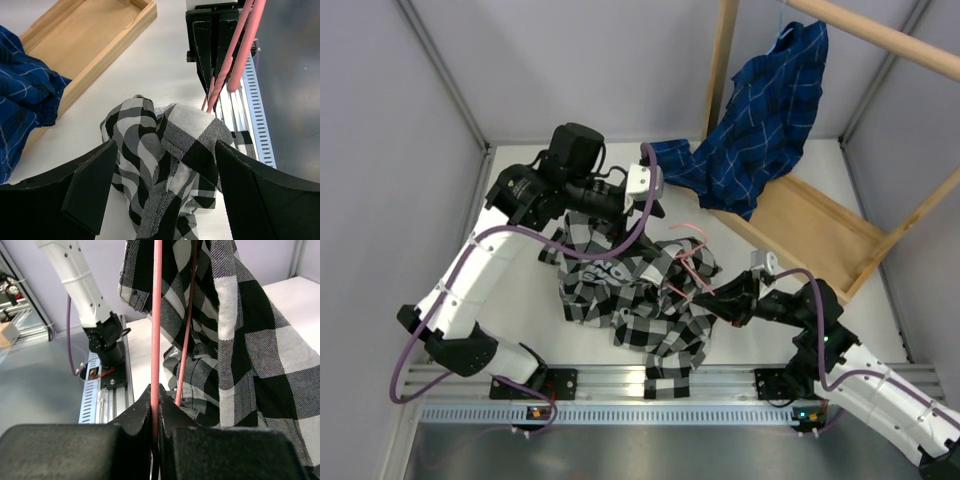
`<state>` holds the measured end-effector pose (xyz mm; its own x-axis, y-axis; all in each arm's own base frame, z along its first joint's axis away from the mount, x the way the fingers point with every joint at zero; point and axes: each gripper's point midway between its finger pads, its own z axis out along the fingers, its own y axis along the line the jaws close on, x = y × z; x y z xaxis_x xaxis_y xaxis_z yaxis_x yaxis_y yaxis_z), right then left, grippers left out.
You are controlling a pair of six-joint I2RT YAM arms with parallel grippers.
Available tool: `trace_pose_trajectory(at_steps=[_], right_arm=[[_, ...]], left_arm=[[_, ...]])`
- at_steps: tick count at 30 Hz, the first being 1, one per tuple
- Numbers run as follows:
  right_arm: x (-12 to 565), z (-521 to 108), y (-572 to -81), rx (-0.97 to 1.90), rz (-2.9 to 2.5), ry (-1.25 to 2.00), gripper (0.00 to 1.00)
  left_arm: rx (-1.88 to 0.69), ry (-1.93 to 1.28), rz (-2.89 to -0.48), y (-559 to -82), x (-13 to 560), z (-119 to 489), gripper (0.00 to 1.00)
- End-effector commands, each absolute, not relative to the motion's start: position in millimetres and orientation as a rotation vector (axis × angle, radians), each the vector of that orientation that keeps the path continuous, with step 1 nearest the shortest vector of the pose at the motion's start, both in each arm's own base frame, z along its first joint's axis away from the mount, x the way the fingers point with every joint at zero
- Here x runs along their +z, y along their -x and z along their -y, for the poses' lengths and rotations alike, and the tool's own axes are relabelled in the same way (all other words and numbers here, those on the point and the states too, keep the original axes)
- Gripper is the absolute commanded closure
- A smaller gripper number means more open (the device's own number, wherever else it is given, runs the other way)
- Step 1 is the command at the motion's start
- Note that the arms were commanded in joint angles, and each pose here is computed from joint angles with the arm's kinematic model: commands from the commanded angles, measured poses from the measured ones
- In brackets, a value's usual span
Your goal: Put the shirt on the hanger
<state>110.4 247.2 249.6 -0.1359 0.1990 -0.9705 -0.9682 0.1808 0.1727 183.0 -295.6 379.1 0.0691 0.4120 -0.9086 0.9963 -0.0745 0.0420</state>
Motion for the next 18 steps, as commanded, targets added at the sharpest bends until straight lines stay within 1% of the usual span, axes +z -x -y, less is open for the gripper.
trace_pose_trajectory(at_steps=[1, 4, 5, 8, 9, 11, 15, 17, 18], right_arm=[[284.0, -246.9, -97.0, 1.259, -1.137, 0.922, 1.0], [291.8, -248.2, -95.0, 1.265, -1.125, 0.943, 1.0], [297.4, -248.4, -94.7, 1.261, -1.113, 0.948, 1.0], [301.5, -250.1, -94.4, 1.26, -1.111, 0.971, 1.0], [302.6, -251.1, -95.1, 1.26, -1.112, 0.975, 1.0], [307.0, -251.5, -94.8, 1.253, -1.109, 0.99, 1.0], [306.9, -252.6, -97.5, 1.238, -1.122, 0.999, 1.0], [306.4, -252.7, -98.7, 1.234, -1.125, 0.997, 1.0], [308.0, -252.5, -98.1, 1.234, -1.118, 0.998, 1.0]], left_arm=[[-1.056, -1.61, -1.35, -161.7, 396.1, 291.8, 0.18], [-1.072, -1.616, -1.355, -158.6, 391.7, 291.0, 0.18], [-1.077, -1.616, -1.361, -158.2, 390.1, 290.9, 0.23], [-1.087, -1.621, -1.394, -157.9, 381.5, 292.5, 0.23], [-1.089, -1.627, -1.405, -156.6, 377.9, 293.9, 0.26], [-1.09, -1.634, -1.421, -155.2, 371.1, 292.5, 0.27], [-1.1, -1.655, -1.403, -147.8, 365.4, 288.8, 0.34], [-1.088, -1.654, -1.4, -146.7, 365.7, 286.5, 0.58], [-1.084, -1.652, -1.399, -147.0, 366.5, 286.3, 0.72]])
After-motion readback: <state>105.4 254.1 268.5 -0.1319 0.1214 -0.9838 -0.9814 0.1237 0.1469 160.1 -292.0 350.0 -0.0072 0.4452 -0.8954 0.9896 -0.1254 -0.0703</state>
